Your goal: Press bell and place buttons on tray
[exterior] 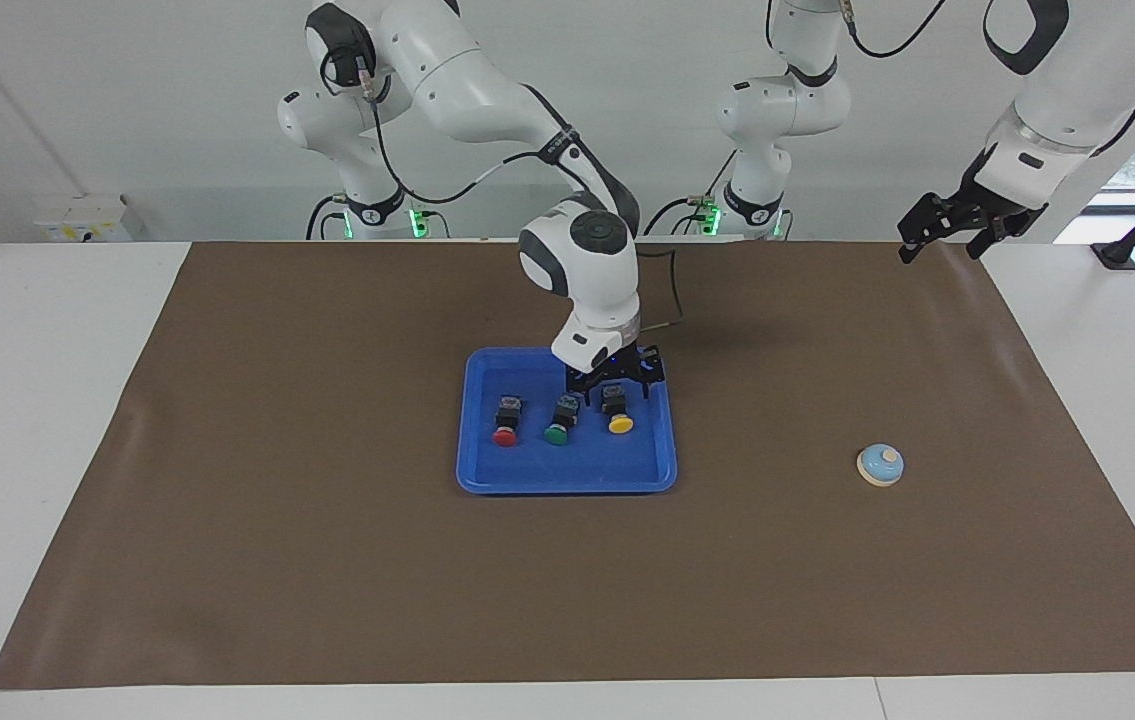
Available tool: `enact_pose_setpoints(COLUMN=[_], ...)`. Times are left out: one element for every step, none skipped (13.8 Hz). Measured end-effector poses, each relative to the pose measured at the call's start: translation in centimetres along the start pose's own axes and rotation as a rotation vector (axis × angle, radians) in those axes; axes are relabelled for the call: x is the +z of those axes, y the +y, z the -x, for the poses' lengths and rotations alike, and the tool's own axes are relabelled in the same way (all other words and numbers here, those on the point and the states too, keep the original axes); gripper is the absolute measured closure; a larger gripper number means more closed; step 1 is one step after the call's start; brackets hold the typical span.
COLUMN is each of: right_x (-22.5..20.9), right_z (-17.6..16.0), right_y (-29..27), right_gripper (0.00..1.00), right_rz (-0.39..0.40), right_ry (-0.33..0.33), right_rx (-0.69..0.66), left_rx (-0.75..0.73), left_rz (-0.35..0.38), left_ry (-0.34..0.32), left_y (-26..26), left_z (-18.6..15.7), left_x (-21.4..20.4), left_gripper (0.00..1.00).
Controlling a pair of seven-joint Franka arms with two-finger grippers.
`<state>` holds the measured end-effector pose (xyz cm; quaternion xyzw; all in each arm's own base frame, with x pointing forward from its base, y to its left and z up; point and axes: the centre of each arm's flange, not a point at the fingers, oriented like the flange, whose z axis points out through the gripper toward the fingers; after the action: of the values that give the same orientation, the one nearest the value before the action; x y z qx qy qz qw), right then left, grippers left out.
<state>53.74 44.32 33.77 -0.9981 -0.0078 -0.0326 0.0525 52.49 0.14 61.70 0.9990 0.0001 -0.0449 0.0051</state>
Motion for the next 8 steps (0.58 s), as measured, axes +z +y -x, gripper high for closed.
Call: enact_pose_setpoints(right_x=[-1.0, -2.0, -3.1, -4.6, -6.5, -8.6, -11.1, -13.4], right_z=[-0.4, -0.9, -1.6, -2.7, -4.0, -5.3, -6.4, -7.3], right_y=[0.1, 0.6, 1.5, 3.2, 5.6, 8.6, 12.0, 15.4], right_gripper=[0.0, 0.0, 0.0, 0.0, 0.0, 0.0, 0.0, 0.0], right_rz=[0.01, 0.02, 0.029, 0.038, 0.047, 0.056, 0.065, 0.071], right_ry=[-0.011, -0.019, -0.022, -0.027, -0.031, -0.035, -0.041, -0.045], right_rx=[0.006, 0.016, 0.034, 0.062, 0.102, 0.136, 0.155, 0.162], left_rx=[0.0, 0.0, 0.0, 0.0, 0.0, 0.0, 0.0, 0.0], left_rz=[0.0, 0.0, 0.0, 0.0, 0.0, 0.0, 0.0, 0.0], left_ry=[0.0, 0.0, 0.0, 0.0, 0.0, 0.0, 0.0, 0.0], left_y=[0.0, 0.0, 0.0, 0.0, 0.0, 0.0, 0.0, 0.0], left_z=[0.0, 0.0, 0.0, 0.0, 0.0, 0.0, 0.0, 0.0], left_x=[0.0, 0.0, 0.0, 0.0, 0.0, 0.0, 0.0, 0.0], left_gripper=[0.0, 0.0, 0.0, 0.0, 0.0, 0.0, 0.0, 0.0])
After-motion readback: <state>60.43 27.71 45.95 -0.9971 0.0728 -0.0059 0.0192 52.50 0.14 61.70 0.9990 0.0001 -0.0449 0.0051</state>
